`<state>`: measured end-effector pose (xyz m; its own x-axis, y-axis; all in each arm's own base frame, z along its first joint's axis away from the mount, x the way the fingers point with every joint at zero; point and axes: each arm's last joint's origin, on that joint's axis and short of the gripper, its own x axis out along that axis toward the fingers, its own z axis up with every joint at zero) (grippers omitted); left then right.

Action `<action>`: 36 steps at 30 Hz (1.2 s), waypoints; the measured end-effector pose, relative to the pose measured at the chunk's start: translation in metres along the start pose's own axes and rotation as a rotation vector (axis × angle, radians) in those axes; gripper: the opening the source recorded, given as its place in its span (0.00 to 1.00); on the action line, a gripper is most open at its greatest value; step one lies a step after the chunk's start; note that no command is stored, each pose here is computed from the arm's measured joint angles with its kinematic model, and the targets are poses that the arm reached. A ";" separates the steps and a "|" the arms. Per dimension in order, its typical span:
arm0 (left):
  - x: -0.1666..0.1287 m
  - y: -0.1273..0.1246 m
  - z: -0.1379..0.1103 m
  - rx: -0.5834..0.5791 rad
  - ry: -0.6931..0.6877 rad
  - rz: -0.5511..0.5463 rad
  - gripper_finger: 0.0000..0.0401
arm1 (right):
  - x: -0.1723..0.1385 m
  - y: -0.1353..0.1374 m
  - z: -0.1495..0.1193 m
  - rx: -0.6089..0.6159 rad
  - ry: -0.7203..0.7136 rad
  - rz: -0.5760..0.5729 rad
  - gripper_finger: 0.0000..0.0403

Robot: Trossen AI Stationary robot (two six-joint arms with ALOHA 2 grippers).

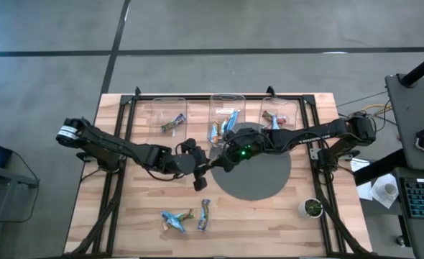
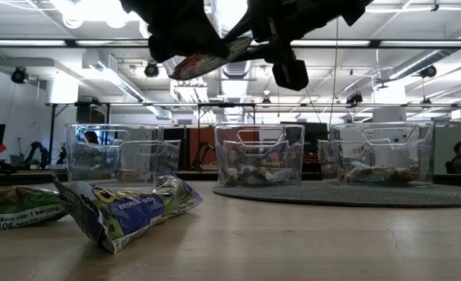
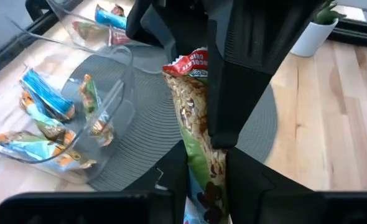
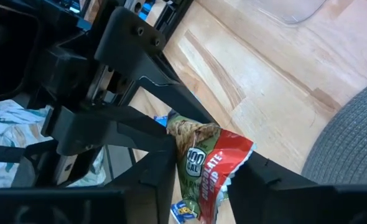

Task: Pick and place Granola Bars by type
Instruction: Put the red granola bar into the right transparent bin

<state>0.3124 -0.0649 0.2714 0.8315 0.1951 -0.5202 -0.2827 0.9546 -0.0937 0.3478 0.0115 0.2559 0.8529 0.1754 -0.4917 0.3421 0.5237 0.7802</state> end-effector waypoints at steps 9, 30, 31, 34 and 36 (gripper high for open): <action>0.000 0.000 0.000 -0.021 0.002 -0.005 0.30 | 0.000 0.000 0.000 -0.002 -0.001 -0.001 0.20; -0.019 0.013 -0.046 -0.054 0.410 0.235 0.41 | -0.055 -0.004 -0.009 -0.194 -0.289 -0.506 0.18; -0.019 0.012 -0.046 -0.056 0.409 0.233 0.41 | -0.065 -0.002 -0.011 -0.216 -0.350 -0.562 0.18; -0.020 0.009 -0.047 -0.074 0.396 0.231 0.41 | -0.095 -0.002 -0.018 -0.275 -0.503 -0.760 0.18; -0.019 0.009 -0.048 -0.089 0.385 0.230 0.41 | -0.114 -0.010 -0.022 -0.263 -0.522 -0.871 0.18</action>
<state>0.2710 -0.0713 0.2395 0.5083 0.2859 -0.8124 -0.4935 0.8698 -0.0026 0.2383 0.0048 0.2961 0.4383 -0.6980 -0.5664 0.8764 0.4716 0.0970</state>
